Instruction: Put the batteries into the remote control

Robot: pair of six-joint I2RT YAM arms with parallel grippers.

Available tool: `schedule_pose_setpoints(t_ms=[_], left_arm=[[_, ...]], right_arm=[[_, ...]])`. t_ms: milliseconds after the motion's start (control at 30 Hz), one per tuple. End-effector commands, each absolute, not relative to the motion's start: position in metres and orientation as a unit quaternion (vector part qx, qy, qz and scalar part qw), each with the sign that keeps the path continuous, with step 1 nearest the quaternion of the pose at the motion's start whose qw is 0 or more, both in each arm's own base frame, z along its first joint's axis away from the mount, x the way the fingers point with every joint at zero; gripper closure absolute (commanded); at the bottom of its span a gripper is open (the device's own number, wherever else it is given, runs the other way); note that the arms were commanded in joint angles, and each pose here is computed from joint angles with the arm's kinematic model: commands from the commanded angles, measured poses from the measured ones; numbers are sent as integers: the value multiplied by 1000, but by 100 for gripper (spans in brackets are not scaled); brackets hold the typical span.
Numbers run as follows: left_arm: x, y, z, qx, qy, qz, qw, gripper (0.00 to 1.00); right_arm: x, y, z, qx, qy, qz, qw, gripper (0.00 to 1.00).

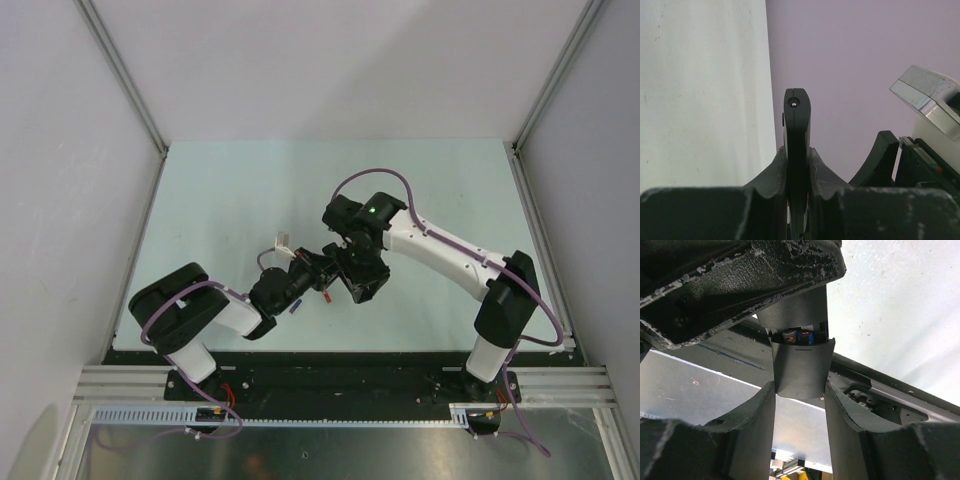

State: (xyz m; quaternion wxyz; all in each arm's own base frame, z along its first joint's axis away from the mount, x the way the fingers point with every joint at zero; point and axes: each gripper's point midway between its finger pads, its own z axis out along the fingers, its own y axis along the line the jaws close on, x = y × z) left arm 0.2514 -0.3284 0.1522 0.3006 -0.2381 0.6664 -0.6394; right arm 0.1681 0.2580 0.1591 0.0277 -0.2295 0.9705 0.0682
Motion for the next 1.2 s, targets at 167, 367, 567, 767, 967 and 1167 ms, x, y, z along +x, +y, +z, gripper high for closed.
schedule_pose_setpoints(t_ms=[167, 367, 567, 767, 967, 1167], left_arm=[[240, -326, 245, -184, 547, -739, 347, 100], [239, -328, 245, -178, 548, -738, 350, 100], [238, -329, 245, -176, 550, -739, 348, 100], [237, -328, 249, -173, 547, -739, 353, 100], [233, -330, 253, -157, 545, -741, 359, 100], [233, -331, 251, -153, 548, -737, 364, 100]], right_arm=[[165, 254, 166, -235, 970, 62, 13, 100], [165, 254, 167, -238, 969, 57, 14, 100], [164, 252, 165, -238, 970, 53, 10, 100], [161, 253, 164, -237, 970, 55, 4, 100], [160, 254, 165, -237, 970, 58, 2, 100], [155, 251, 166, -241, 969, 52, -8, 100]])
